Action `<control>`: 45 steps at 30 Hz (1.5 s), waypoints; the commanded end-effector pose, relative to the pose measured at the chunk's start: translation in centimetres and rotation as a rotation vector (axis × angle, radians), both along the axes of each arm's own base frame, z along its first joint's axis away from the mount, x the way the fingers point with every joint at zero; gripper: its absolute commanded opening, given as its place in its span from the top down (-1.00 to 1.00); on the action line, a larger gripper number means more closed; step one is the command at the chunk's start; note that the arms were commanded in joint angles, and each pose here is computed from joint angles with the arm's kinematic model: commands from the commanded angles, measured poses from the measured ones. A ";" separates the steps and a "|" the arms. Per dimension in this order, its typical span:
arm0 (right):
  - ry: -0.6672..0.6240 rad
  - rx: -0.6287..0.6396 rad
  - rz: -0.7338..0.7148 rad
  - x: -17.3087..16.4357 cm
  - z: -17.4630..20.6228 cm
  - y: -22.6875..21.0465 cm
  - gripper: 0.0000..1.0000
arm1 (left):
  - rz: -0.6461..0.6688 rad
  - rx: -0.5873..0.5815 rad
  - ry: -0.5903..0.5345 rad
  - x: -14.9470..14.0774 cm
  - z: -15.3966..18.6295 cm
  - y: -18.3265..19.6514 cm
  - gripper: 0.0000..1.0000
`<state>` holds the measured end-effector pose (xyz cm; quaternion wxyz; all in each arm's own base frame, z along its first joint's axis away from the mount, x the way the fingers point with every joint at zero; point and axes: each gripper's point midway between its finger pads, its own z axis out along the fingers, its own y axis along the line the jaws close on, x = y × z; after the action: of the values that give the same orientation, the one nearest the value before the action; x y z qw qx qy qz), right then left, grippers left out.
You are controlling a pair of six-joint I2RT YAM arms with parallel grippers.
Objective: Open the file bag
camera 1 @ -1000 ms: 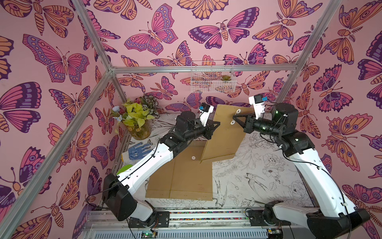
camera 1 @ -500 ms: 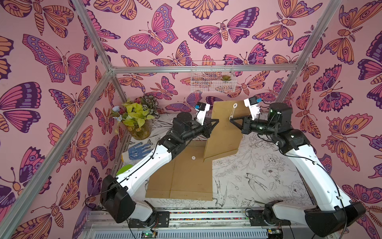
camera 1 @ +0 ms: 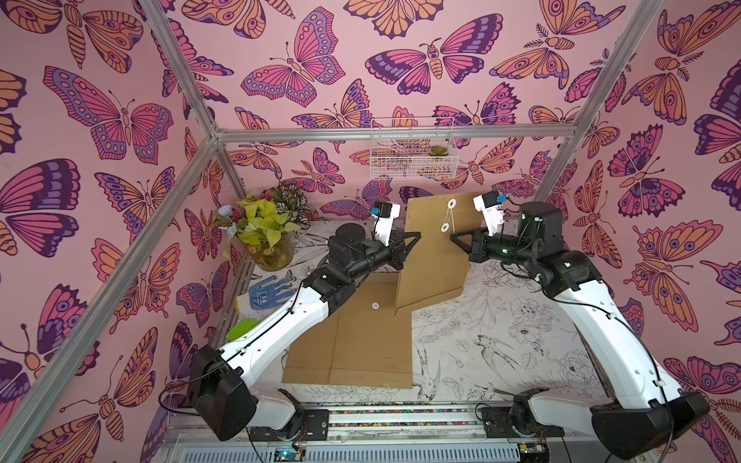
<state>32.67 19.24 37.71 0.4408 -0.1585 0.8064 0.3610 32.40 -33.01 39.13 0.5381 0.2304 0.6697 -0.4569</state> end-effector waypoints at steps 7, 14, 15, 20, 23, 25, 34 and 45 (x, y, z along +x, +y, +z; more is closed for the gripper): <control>-0.044 -0.030 -0.062 0.1 0.9 -1.2 1.00 | -0.050 -0.147 -0.040 -0.5 1.8 0.5 1.00; -0.054 -0.043 -0.107 0.7 0.9 -1.8 1.00 | -0.069 -0.165 -0.054 -0.7 1.6 0.6 1.00; -0.058 -0.044 -0.115 0.8 1.0 -1.9 1.00 | -0.074 -0.170 -0.058 -0.8 1.8 0.7 1.00; -0.081 -0.037 -0.140 0.8 1.7 -2.3 1.00 | -0.109 -0.199 -0.099 -1.5 2.0 0.9 1.00; -0.101 -0.018 -0.155 0.4 2.2 -2.6 1.00 | -0.122 -0.207 -0.108 -1.7 1.9 0.9 1.00; -0.119 -0.009 -0.176 0.2 2.5 -2.9 1.00 | -0.139 -0.197 -0.114 -2.0 1.8 0.8 1.00; -0.190 -0.011 -0.280 -0.5 3.8 -5.0 1.00 | -0.144 -0.127 -0.136 -2.6 1.1 0.9 1.00; -0.173 0.009 -0.296 0.1 3.1 -4.9 1.00 | -0.191 -0.009 -0.124 -3.6 0.3 0.7 1.00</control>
<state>32.23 14.52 40.53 0.5503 -0.0793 0.7834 0.2779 29.96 -32.79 37.82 0.5255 0.2891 0.6211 -0.5044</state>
